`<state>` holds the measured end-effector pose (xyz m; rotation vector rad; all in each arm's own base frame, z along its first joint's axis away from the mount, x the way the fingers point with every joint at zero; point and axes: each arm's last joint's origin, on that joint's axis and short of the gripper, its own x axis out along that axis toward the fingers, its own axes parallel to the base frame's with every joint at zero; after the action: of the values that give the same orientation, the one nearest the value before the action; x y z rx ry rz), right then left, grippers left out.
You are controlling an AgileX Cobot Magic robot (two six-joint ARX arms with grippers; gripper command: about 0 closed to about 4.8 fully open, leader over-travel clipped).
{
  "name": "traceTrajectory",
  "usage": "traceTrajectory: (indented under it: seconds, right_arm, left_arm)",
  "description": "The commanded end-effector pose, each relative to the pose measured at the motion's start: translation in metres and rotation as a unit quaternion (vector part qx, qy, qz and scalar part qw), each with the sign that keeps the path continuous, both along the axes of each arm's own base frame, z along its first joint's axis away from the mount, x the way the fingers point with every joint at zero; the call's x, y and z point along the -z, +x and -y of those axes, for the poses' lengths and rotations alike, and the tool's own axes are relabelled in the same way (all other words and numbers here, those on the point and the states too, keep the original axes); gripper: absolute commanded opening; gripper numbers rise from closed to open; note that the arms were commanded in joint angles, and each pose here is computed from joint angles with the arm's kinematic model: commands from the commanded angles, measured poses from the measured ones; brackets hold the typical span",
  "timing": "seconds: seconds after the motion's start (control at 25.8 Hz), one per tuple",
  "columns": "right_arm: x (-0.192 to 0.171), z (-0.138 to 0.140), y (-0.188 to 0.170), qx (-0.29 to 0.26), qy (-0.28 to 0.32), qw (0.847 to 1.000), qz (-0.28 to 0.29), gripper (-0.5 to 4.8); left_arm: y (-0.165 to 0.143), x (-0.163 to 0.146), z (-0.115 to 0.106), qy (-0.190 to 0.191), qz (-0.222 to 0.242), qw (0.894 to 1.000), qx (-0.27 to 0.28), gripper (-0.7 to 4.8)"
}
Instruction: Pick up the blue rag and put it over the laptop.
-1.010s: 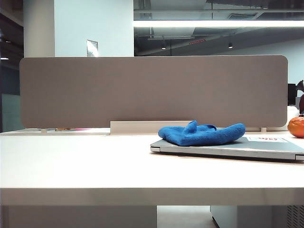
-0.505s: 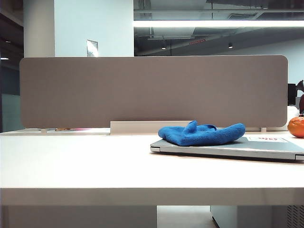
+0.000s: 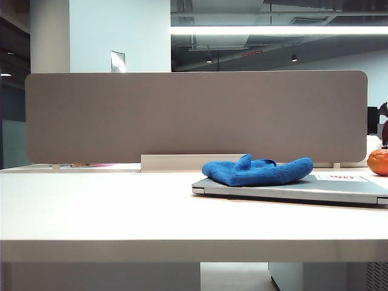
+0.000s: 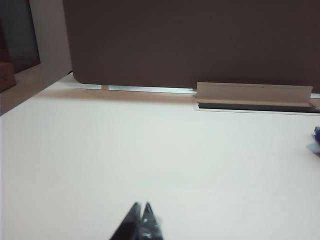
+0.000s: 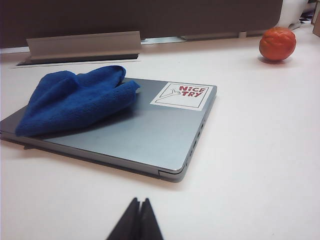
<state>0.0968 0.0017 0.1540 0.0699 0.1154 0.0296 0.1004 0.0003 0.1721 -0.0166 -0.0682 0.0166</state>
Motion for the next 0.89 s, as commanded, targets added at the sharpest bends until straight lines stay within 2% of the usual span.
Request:
traceTrajectory:
  seconds: [0.04,0.89]
  right_arm:
    - [0.0001,0.0,0.0003,0.001,-0.001,1.0,0.007,-0.06]
    - [0.0001,0.0,0.0003,0.001,-0.001,1.0,0.007,-0.06]
  left_arm:
    - [-0.0022,-0.0035,-0.0001,0.008,0.016,1.0,-0.002,-0.05]
    - [-0.0032,-0.0002,0.0001,0.008,0.001,1.0,-0.001,-0.05]
